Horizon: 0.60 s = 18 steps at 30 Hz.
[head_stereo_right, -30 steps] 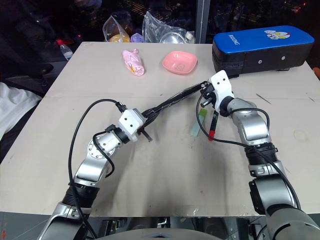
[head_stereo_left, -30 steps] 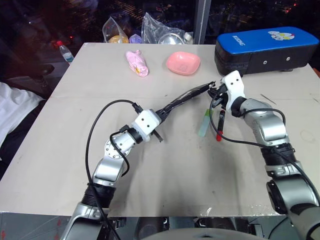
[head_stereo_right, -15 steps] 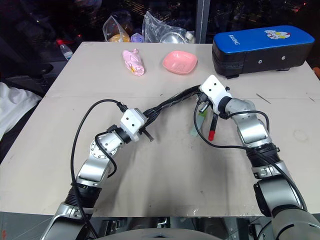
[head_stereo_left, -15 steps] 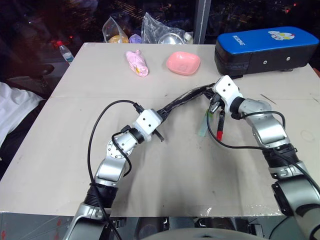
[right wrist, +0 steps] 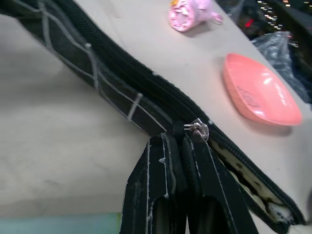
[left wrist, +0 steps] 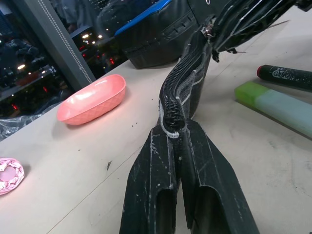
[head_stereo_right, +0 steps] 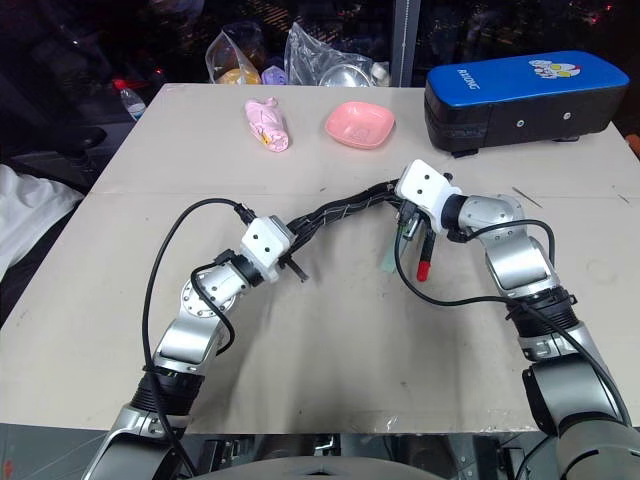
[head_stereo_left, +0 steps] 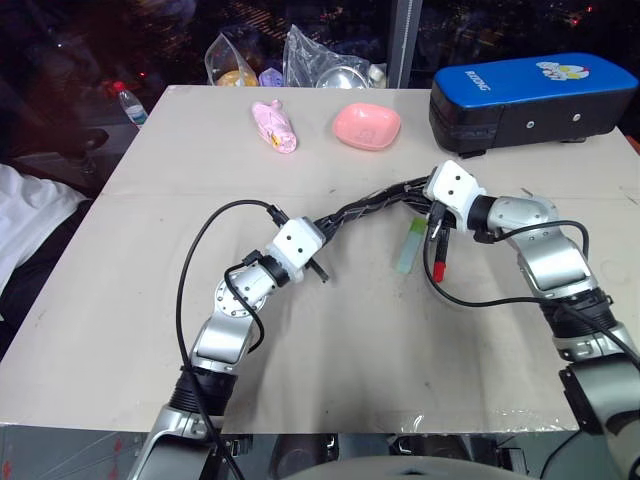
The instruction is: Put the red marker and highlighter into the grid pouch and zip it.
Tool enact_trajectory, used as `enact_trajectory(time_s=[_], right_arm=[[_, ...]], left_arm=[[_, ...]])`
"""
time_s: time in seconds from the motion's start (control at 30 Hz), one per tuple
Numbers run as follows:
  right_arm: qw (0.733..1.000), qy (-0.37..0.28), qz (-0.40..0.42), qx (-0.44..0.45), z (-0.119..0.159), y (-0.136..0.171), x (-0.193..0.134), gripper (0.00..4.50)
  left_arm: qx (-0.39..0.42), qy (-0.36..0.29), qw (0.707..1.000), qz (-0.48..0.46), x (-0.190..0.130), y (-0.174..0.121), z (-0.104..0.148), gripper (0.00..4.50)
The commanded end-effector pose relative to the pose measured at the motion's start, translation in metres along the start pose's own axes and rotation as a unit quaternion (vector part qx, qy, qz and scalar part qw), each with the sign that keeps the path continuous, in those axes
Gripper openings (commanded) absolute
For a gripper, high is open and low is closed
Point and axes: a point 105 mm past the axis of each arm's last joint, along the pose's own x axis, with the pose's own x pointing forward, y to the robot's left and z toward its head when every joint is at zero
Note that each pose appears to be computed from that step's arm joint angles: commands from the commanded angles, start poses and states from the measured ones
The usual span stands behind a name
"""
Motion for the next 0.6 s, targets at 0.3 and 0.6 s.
enact_trajectory(time_s=[0.3, 0.6], right_arm=[[0.995, -0.065, 0.064, -0.032, 0.04, 0.023, 0.009, 0.05], [0.992, -0.082, 0.088, -0.037, 0.051, 0.034, 0.02, 0.05]], left_arm=[[0.015, -0.025, 1.0, 0.006, 0.004, 0.003, 0.015, 0.0], [0.021, -0.026, 0.999, -0.004, 0.004, 0.0, 0.015, 0.0]])
